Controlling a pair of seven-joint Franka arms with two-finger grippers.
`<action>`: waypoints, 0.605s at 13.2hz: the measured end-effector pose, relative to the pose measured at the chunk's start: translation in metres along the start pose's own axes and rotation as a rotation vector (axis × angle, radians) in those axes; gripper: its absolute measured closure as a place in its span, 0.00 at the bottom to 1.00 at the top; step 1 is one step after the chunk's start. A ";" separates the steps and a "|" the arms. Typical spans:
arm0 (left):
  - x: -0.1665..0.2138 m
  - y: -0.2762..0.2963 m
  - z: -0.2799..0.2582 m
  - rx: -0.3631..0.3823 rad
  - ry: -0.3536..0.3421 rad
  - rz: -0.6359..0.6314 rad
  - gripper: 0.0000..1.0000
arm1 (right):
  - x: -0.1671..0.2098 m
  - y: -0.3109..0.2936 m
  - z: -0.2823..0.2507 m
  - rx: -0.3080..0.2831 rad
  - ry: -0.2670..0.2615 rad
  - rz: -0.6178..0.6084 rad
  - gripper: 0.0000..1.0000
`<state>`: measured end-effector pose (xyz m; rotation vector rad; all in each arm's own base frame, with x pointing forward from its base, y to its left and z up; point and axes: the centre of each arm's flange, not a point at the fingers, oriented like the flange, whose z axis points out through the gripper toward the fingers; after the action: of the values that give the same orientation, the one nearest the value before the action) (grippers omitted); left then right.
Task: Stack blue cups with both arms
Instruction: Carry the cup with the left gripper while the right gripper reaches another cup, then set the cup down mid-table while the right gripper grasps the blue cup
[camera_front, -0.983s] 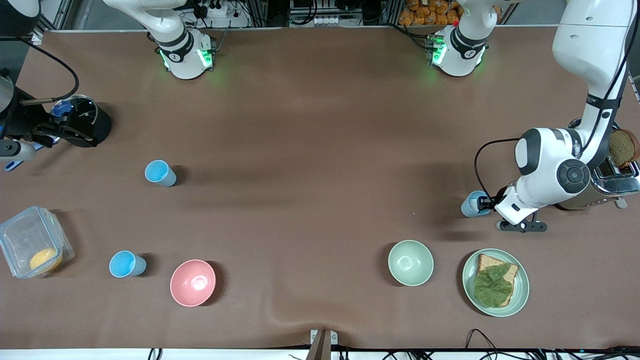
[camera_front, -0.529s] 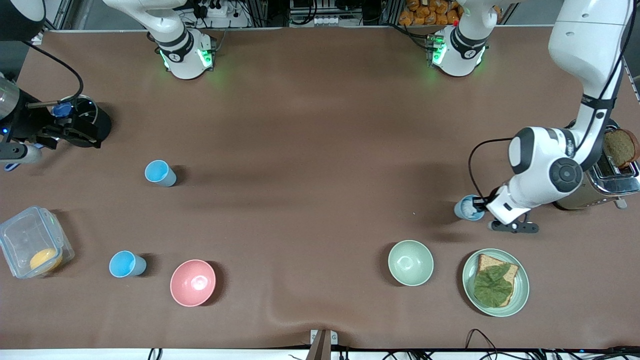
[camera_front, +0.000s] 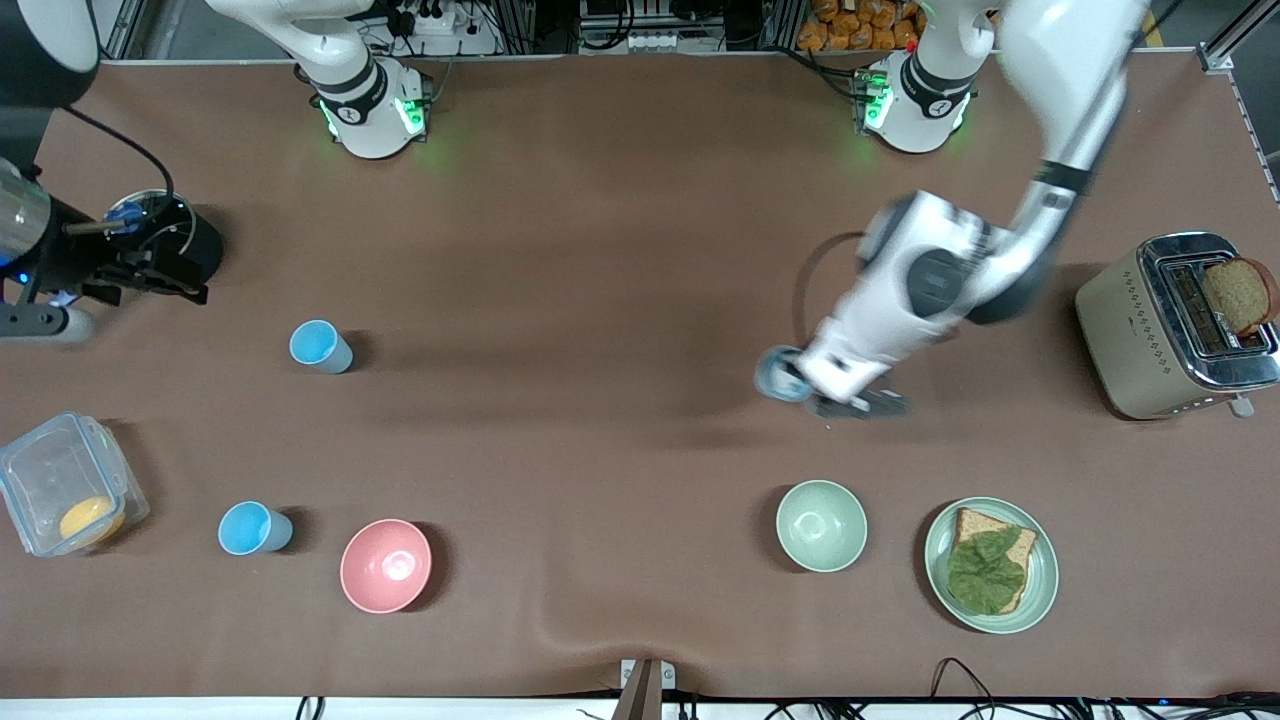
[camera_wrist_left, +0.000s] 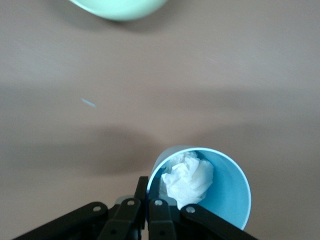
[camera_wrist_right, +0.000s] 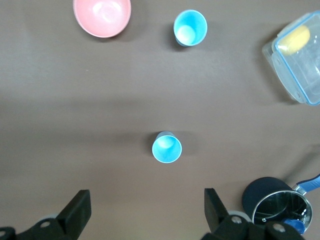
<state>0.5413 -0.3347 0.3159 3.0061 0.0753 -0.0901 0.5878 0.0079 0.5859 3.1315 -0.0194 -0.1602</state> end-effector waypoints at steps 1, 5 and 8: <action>-0.026 0.039 0.005 0.001 -0.005 -0.019 0.97 | 0.007 0.012 0.012 0.004 -0.020 0.017 0.00; -0.110 0.134 0.059 0.003 -0.019 -0.105 0.97 | 0.050 0.025 0.100 0.006 -0.119 0.023 0.00; -0.136 0.162 0.111 0.046 0.011 -0.142 0.97 | 0.079 0.020 0.188 -0.020 -0.145 0.007 0.00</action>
<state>0.4077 -0.5161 0.2355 3.0442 0.2925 -0.0903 0.6473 -0.0145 0.3912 3.0920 -0.0299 -0.3846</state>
